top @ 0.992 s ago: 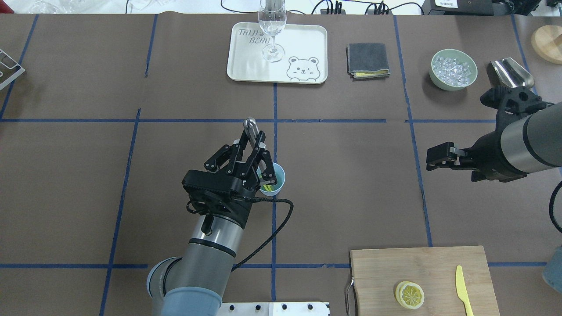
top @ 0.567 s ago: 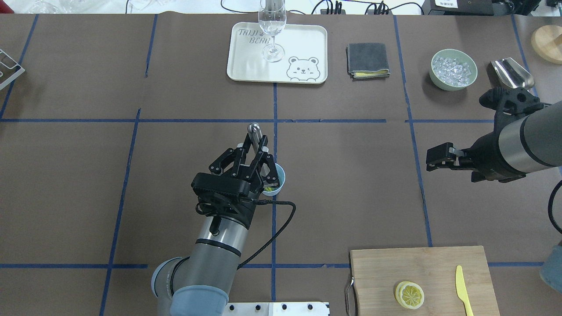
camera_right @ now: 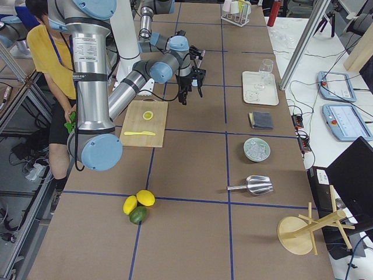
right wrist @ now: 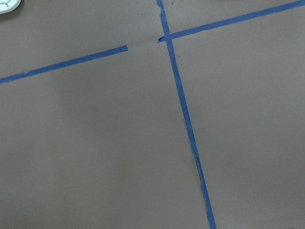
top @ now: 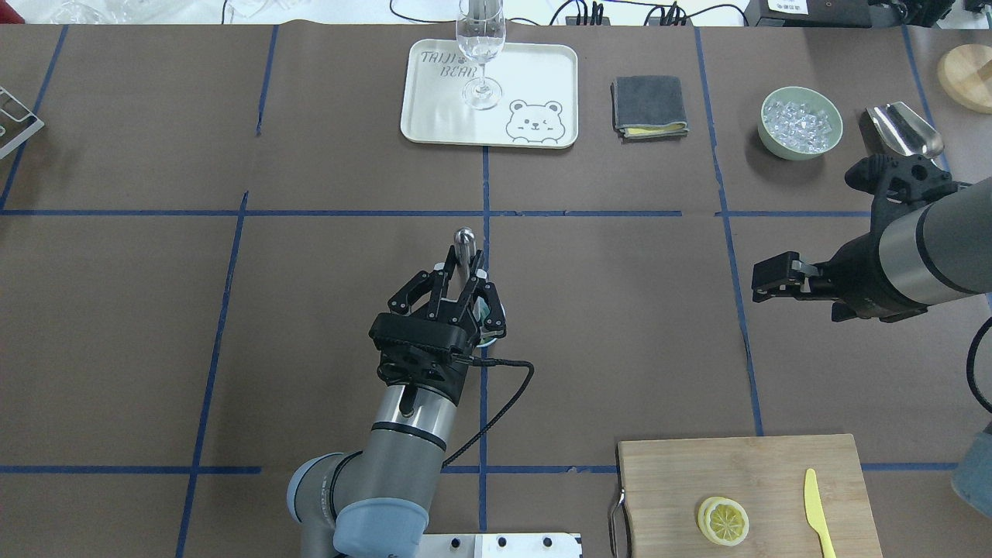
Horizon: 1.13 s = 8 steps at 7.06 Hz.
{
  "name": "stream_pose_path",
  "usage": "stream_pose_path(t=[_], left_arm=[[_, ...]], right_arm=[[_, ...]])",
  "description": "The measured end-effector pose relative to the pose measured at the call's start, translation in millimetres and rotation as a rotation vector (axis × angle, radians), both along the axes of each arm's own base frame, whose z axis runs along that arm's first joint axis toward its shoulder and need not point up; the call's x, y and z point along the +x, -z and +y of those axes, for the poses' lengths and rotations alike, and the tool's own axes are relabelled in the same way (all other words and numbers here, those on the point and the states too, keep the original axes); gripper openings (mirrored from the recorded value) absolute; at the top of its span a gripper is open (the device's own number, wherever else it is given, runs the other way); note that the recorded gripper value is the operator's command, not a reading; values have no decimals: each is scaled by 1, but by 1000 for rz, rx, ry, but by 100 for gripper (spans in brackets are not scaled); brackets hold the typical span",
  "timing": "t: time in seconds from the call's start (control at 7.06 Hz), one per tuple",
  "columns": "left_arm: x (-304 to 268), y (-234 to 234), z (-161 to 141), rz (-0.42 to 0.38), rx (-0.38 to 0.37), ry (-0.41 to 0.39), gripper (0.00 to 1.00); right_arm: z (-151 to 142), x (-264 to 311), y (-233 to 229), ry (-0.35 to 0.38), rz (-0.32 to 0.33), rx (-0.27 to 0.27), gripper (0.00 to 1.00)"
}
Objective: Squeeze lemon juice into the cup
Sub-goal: 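Press the muddler down into the blue cup onto the lemon slices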
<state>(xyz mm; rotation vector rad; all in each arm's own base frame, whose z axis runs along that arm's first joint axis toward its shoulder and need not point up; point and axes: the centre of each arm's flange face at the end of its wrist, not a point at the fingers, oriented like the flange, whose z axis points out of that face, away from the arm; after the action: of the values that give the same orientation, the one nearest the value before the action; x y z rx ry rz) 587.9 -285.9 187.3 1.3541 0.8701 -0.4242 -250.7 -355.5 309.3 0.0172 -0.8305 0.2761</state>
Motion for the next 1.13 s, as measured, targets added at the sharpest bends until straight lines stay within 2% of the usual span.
stream_pose_path(t=[0.42,0.85,1.13], left_arm=[[-2,8,1,2,10,-35,0],[-35,45,6,1,75,-85,0],[-71,76,4,-15,146,-104,0]], right_arm=[[0,0,0,1,0,-1,100],[1,-1,0,9,-6,-9,100],[1,-1,0,11,-8,-11,100]])
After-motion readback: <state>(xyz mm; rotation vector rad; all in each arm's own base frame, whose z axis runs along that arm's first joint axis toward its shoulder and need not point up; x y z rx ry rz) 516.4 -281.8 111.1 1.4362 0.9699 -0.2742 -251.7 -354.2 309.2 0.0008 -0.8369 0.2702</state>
